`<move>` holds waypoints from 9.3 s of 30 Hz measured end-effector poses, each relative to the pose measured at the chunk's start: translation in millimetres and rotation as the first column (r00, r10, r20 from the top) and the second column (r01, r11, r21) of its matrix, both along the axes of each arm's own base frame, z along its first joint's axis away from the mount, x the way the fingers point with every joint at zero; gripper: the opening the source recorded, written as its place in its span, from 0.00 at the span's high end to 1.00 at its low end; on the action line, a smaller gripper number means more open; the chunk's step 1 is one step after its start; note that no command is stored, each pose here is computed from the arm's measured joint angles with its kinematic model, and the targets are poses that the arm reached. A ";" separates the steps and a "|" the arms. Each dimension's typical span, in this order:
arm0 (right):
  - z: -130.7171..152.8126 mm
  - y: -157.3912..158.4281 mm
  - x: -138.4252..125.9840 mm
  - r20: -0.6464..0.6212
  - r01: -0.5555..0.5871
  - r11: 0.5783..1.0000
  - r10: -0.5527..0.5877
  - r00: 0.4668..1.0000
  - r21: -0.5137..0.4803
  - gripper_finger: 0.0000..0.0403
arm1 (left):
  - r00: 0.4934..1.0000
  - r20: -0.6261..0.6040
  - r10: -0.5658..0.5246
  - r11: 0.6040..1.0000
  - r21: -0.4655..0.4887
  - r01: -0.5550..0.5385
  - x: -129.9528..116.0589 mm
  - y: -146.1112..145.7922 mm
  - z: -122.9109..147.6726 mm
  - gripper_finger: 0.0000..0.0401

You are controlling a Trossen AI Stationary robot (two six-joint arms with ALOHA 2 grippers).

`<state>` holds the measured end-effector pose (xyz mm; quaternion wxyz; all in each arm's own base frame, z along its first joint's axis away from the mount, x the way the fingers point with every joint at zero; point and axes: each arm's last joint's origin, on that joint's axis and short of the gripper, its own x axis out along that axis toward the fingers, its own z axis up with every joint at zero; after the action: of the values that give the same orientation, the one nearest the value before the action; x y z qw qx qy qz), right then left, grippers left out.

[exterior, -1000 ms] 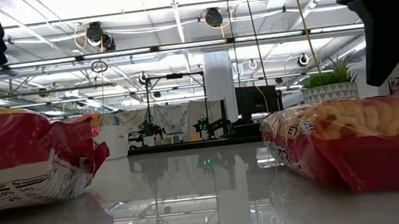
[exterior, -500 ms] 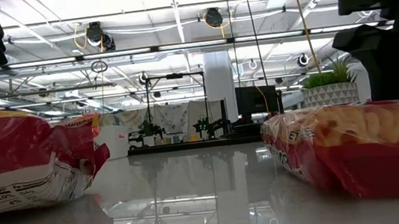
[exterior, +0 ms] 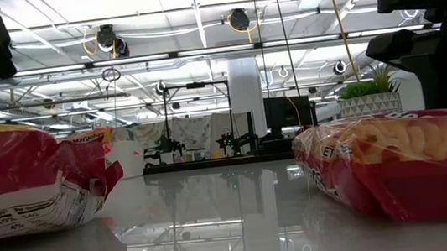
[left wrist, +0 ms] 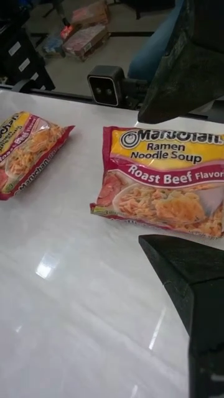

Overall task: Sort Maruchan noodles
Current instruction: Put the bottom right red noodle pack into the gray bin

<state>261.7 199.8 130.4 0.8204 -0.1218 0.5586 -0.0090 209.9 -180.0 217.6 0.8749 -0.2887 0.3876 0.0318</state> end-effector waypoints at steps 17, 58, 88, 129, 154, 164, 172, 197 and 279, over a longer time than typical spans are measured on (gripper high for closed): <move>49.6 9.3 8.0 0.270 -0.015 0.993 0.045 0.962 -0.113 1.00 | 0.997 0.058 -0.045 0.992 0.119 0.038 1.5 1.0 1.4 0.23; 139.9 -33.6 91.1 0.183 -0.114 0.534 0.473 0.862 -0.838 1.00 | 0.896 0.407 -0.175 0.839 0.539 -0.081 53.9 41.8 34.9 0.03; 146.3 -50.0 106.0 0.344 -0.069 0.663 0.470 0.813 -0.745 1.00 | 0.960 0.280 -0.011 0.891 0.438 -0.118 54.1 61.1 18.6 0.34; 185.3 -60.4 9.9 0.873 0.031 0.995 0.066 0.483 -0.092 0.53 | 0.818 0.543 -0.190 0.873 0.475 -0.112 34.6 34.7 66.9 0.64; 133.9 -92.7 -12.6 0.968 -0.310 0.929 -0.138 0.208 0.199 0.24 | 0.630 0.743 -0.228 0.861 0.456 -0.226 37.6 15.0 87.9 0.64; 127.4 -86.5 27.1 0.967 -0.358 0.918 -0.086 0.239 0.170 0.22 | 0.589 0.777 -0.222 0.839 0.460 -0.291 48.1 4.6 77.9 0.64; 135.6 -85.2 35.4 0.974 -0.372 0.913 -0.093 0.206 0.166 0.22 | 0.602 0.771 -0.205 0.829 0.464 -0.313 48.4 5.3 77.0 0.64; 139.0 -87.7 35.5 0.983 -0.344 0.930 -0.074 0.165 0.128 0.68 | 0.618 0.765 -0.181 0.833 0.454 -0.318 52.7 5.5 71.1 0.64; 111.7 -72.4 156.8 0.777 -0.038 0.930 -0.283 0.563 0.366 0.72 | 0.885 0.366 -0.288 0.848 0.526 0.058 -49.1 47.9 87.8 0.29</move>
<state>418.5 127.4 242.1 0.9898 0.0803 0.1151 -0.0251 160.8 -132.2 305.4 0.9821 -0.0142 0.1875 -0.0144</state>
